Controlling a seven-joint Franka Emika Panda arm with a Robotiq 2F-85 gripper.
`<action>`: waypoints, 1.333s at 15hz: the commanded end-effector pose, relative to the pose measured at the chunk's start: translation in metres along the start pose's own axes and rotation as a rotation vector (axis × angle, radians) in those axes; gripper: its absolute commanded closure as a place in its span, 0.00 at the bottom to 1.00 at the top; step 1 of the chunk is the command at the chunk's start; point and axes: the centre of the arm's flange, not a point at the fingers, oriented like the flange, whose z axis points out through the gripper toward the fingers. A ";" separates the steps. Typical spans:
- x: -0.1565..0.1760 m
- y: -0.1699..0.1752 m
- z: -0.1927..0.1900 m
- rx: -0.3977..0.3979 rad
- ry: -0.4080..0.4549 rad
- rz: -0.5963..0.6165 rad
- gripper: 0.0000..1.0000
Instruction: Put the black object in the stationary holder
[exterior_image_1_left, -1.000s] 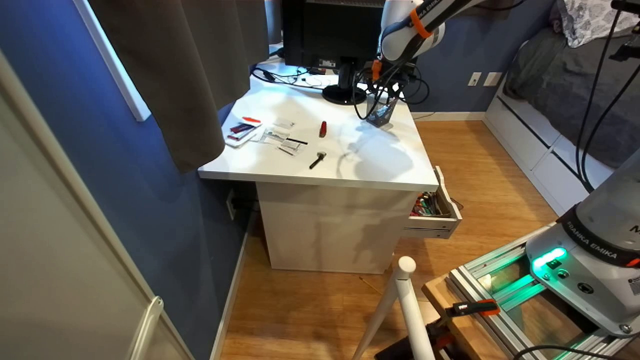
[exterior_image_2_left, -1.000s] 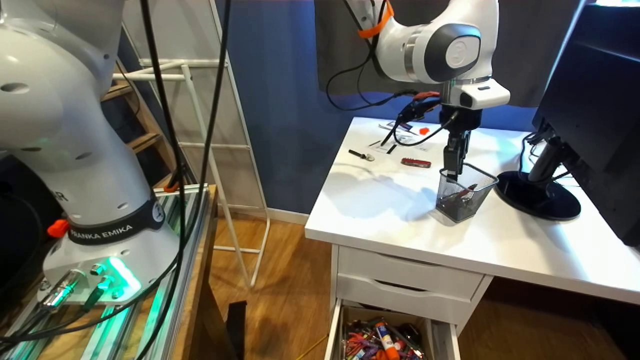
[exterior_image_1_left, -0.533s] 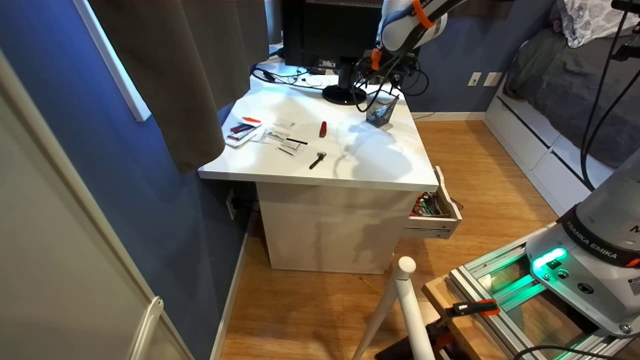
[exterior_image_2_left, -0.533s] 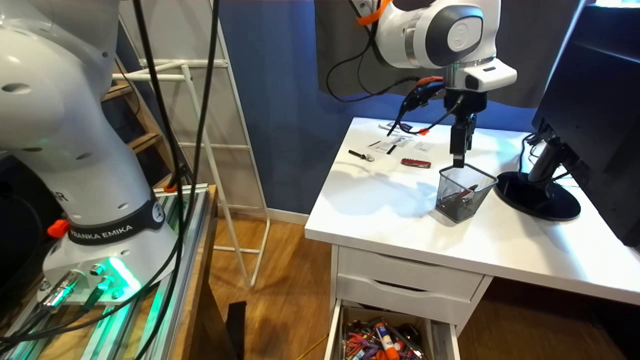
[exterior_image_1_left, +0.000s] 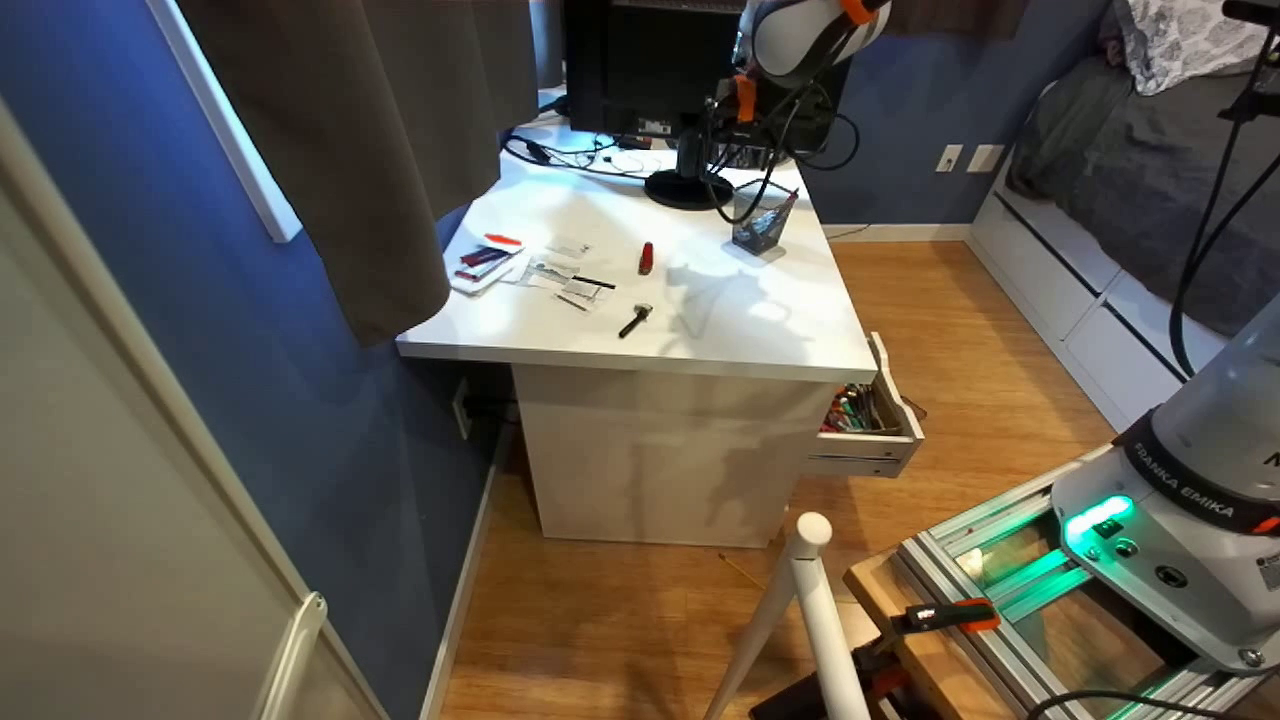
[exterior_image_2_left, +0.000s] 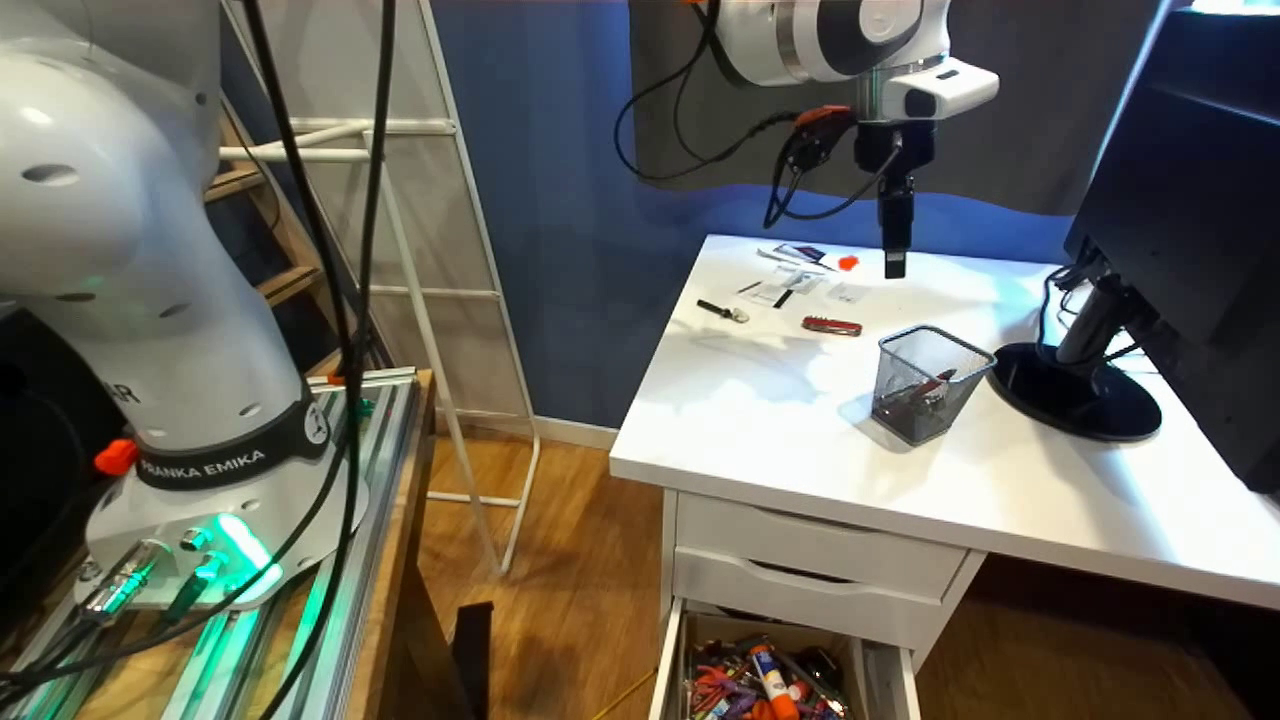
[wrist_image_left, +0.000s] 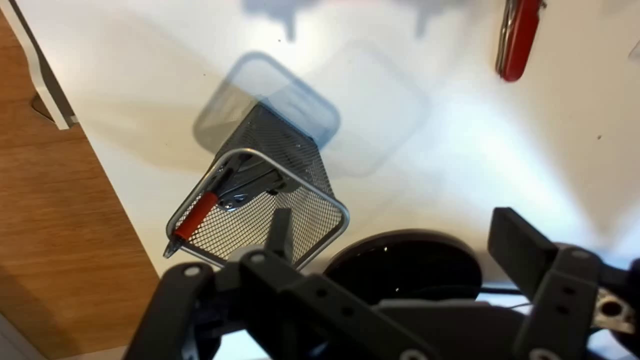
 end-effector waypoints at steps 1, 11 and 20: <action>-0.035 -0.005 -0.017 0.020 -0.059 -0.196 0.00; -0.102 -0.010 -0.037 0.154 -0.269 -0.712 0.00; -0.139 -0.023 -0.022 0.229 -0.424 -1.003 0.00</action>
